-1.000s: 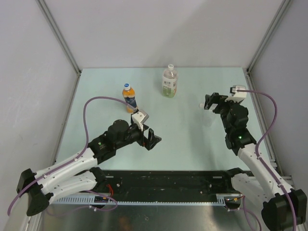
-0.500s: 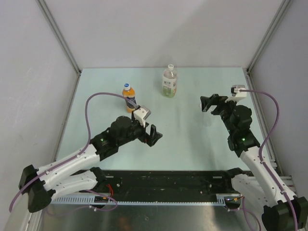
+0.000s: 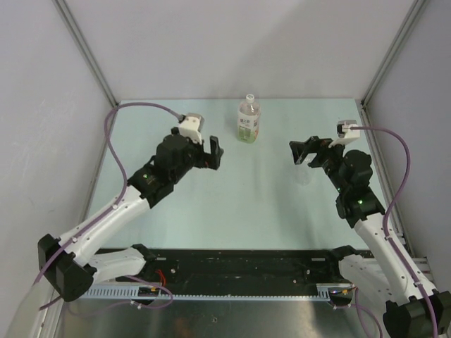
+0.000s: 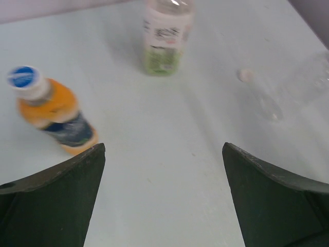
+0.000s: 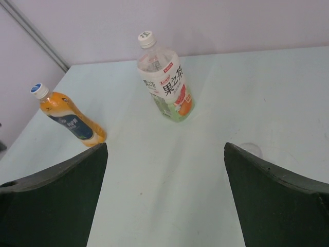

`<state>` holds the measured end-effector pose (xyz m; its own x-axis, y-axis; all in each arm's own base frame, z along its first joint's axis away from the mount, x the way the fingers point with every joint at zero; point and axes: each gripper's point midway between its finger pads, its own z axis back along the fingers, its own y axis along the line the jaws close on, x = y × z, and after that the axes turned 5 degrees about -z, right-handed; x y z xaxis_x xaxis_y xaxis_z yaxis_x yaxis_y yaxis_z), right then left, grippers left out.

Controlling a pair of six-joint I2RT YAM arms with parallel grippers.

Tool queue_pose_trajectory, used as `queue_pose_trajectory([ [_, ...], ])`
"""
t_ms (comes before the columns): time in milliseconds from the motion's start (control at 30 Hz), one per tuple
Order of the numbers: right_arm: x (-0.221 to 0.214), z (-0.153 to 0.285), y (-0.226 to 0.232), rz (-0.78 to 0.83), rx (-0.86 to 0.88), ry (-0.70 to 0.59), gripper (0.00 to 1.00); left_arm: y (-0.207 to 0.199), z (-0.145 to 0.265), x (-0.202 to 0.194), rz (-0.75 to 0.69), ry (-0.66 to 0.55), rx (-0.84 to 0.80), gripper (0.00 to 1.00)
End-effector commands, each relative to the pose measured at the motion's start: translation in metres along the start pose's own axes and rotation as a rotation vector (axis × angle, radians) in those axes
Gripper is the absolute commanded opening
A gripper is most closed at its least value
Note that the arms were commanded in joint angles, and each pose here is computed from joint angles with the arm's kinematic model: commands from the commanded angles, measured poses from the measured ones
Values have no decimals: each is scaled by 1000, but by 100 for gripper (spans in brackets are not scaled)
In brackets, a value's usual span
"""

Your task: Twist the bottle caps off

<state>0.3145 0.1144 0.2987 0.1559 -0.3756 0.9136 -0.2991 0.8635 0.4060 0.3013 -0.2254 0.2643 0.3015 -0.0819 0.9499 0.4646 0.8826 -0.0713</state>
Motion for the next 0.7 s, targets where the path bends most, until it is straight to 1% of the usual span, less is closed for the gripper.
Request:
queue_pose_trajectory([
  [0, 26, 6, 15, -7, 43, -47, 99, 55, 2, 29, 8, -32, 201, 99],
  [167, 26, 6, 15, -19, 45, -46, 99, 97, -4, 34, 32, -16, 293, 99],
  [333, 22, 4, 13, -27, 42, -30, 100, 129, -18, 30, 30, 22, 372, 98],
  [500, 20, 2, 12, -34, 38, -23, 99, 144, -43, 22, 8, 78, 394, 96],
  [667, 22, 5, 11, -31, 29, -28, 99, 149, -73, 11, -12, 134, 387, 87],
])
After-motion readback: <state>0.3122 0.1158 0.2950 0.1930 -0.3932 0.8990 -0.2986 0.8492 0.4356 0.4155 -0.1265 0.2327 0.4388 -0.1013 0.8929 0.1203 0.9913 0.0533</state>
